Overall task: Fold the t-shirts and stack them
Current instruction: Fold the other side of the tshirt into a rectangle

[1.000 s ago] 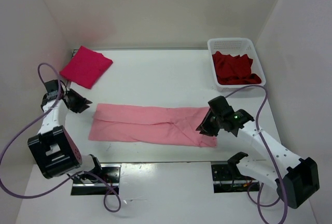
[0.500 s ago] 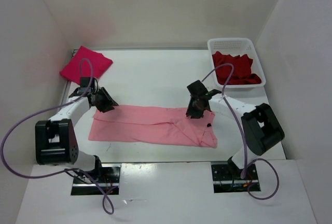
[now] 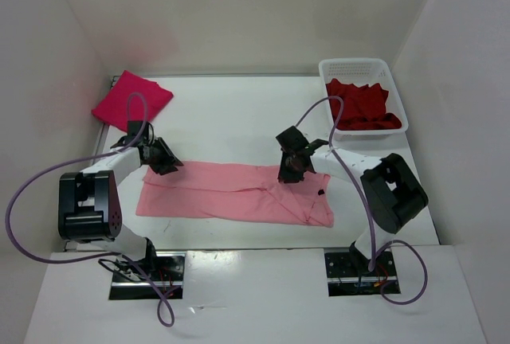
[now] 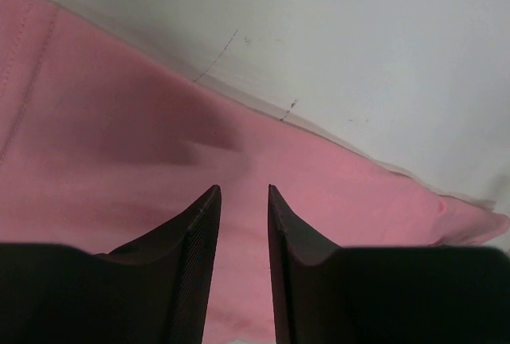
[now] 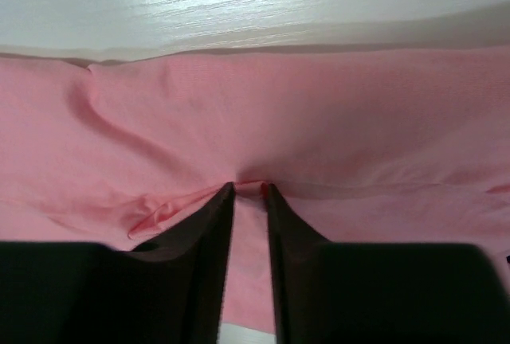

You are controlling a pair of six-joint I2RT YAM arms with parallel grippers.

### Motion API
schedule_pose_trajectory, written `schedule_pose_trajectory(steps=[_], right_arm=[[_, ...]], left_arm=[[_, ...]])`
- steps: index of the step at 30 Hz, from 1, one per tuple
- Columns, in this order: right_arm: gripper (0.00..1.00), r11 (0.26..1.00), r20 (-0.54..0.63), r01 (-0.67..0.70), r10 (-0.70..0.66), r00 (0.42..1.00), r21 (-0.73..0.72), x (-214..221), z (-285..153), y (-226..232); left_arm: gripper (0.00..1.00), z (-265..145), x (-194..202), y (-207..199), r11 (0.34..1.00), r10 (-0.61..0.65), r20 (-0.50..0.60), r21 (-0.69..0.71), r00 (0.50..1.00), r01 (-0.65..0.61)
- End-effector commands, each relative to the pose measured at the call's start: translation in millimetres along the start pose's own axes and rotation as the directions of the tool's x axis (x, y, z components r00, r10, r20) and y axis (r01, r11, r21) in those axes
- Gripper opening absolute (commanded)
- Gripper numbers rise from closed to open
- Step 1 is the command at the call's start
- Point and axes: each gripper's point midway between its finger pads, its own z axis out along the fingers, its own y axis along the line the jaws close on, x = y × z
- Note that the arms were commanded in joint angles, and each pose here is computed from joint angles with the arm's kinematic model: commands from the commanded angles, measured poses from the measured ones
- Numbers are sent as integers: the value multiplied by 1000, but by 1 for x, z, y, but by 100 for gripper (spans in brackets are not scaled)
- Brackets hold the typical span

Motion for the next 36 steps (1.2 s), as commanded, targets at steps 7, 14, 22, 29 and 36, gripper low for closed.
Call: schedule_pose_trajectory(steps=[7,14,22,29,36], right_arm=[[3,994,15,31,-30,999,-101,-2,-24,27],[2,970,-139,55,-90,986,-237,52,-56,50],[32,939,-269,63,-161,950,-338,96,-75,86],[33,947,-153,120,-172,973,-299,64,-88,77],[2,992,-40,-51,46,998,-114,13,-28,13]], left_arm=[[36,4,-1,-1,1000,5,-1,10,1000,-5],[36,-1,-5,-13,999,5,1,53,1000,-5],[36,-7,-13,-27,995,7,13,95,1000,-8],[36,-23,-18,-42,992,37,56,122,998,-43],[36,-3,18,-67,988,101,-21,122,995,-97]])
